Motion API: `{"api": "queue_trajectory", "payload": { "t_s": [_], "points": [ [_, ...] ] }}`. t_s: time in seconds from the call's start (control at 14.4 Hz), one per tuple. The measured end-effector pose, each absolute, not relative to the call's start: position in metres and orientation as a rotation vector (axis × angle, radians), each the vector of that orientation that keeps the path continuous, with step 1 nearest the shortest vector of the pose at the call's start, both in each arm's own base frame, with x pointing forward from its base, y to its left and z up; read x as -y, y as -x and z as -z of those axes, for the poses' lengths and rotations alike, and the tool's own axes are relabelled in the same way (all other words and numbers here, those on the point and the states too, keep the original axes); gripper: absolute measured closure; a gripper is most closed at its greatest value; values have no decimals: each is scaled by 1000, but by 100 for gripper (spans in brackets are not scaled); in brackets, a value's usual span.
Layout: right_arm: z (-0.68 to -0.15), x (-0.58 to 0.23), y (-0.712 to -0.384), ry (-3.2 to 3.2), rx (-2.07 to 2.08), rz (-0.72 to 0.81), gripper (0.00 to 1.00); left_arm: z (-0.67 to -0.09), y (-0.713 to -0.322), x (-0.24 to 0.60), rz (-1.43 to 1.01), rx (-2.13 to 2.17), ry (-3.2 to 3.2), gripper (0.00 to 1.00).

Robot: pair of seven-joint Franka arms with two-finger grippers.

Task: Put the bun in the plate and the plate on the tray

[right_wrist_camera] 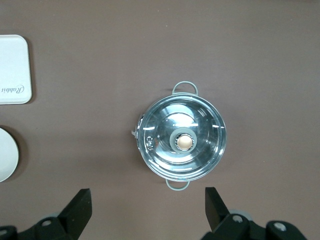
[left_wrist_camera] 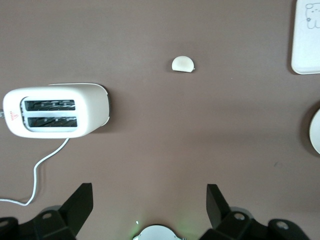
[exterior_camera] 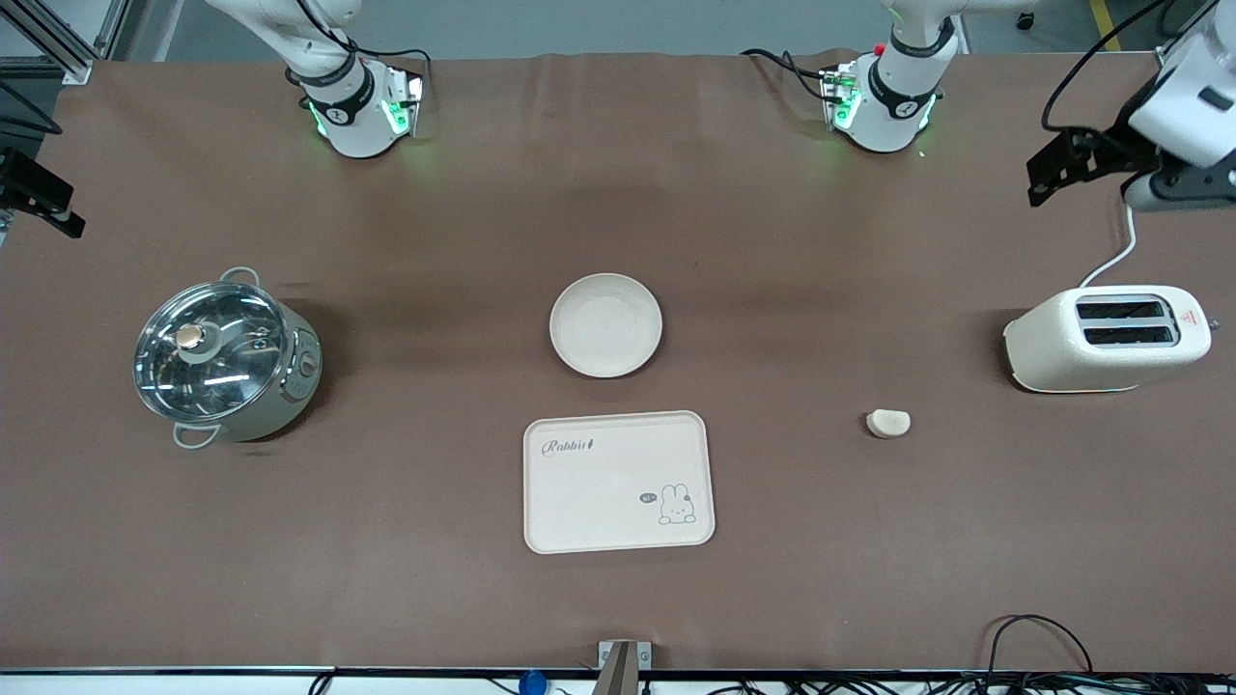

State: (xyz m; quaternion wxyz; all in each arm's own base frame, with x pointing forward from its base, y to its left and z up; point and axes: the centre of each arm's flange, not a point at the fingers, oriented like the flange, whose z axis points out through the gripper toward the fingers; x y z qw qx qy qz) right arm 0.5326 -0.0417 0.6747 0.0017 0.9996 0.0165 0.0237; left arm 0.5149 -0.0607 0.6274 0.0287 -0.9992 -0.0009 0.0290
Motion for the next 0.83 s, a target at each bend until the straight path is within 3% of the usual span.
{"api": "queue_trajectory", "payload": {
  "t_s": [0.28,0.55,0.83],
  "points": [
    [-642,14,-554,-3241,-124,-8,0,-533,-556,62,-49,262,3084,0],
    [-581,-38,-595,-3265,-181,55,0,-420,-565,76,-9,544,3066,0],
    [-516,-73,-614,-3295,-203,172,0,-328,-588,91,54,812,3056,0]
  ]
}}
